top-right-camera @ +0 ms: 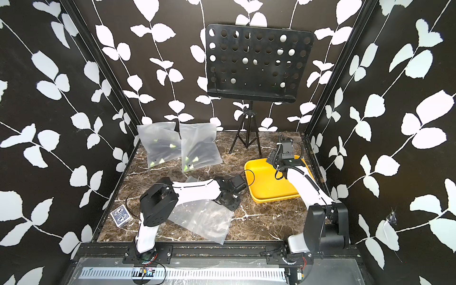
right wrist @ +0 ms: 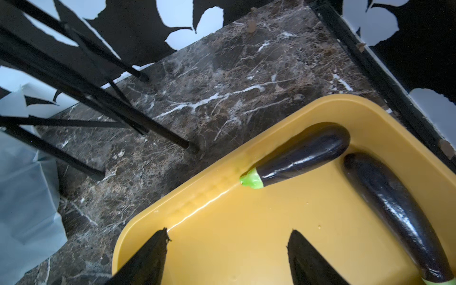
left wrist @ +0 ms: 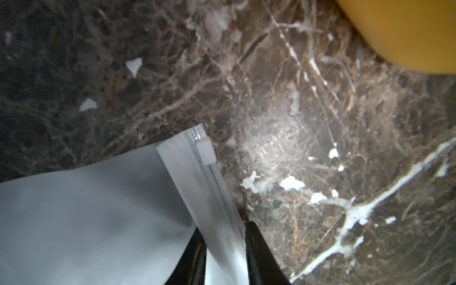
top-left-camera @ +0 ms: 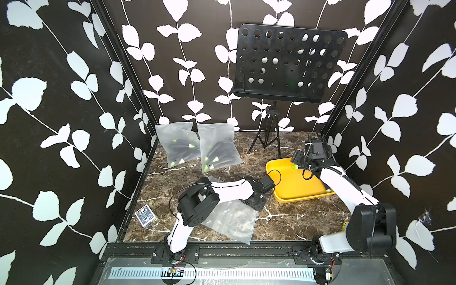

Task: Place the eggplant in a zip-top bag and seal the zipper
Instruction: Move the zipper food storage bag to the center of the board.

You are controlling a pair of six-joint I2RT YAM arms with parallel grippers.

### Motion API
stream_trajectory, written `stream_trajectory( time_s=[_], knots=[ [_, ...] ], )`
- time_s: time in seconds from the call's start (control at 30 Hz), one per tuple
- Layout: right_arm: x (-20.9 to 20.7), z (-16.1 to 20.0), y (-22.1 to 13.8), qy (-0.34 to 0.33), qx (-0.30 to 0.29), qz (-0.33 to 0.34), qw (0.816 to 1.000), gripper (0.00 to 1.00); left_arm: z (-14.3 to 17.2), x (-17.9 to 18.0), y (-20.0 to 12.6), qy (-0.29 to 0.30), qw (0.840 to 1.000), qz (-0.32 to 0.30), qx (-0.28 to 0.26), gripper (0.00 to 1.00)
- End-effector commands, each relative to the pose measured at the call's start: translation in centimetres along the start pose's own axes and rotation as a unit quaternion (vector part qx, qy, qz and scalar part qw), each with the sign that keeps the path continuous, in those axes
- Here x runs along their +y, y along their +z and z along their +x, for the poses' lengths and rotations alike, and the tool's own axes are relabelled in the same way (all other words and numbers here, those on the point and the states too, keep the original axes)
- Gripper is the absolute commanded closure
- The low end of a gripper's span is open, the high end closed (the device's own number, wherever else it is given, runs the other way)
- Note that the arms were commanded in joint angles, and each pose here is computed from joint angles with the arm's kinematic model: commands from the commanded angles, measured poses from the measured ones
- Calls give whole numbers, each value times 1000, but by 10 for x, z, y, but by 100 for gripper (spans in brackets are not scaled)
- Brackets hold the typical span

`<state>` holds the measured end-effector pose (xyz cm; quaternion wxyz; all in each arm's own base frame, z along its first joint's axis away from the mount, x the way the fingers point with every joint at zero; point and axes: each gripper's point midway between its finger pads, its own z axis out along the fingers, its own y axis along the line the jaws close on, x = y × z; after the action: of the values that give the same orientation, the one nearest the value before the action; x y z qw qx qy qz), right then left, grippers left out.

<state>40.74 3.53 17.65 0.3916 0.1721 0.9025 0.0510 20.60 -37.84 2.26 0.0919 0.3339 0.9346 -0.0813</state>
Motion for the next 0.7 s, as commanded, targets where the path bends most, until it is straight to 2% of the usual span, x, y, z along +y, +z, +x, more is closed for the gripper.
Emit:
stream_trajectory(
  time_s=[0.0, 0.1, 0.37, 0.67],
  knots=[
    [18, 1, -4, -23, 1, -21, 1000, 25, 4, 18, -8, 11, 999, -32, -4, 59],
    [24, 8, -3, -21, 5, -33, 999, 25, 0, 35, -6, 19, 998, -64, -8, 57],
    [33, 13, -2, -13, 13, -54, 998, 25, -18, 65, 8, -8, 997, -73, -19, 57],
    [30, 20, 0, -24, 20, -48, 998, 25, -55, 49, -46, -22, 995, -20, -100, 50]
  ],
)
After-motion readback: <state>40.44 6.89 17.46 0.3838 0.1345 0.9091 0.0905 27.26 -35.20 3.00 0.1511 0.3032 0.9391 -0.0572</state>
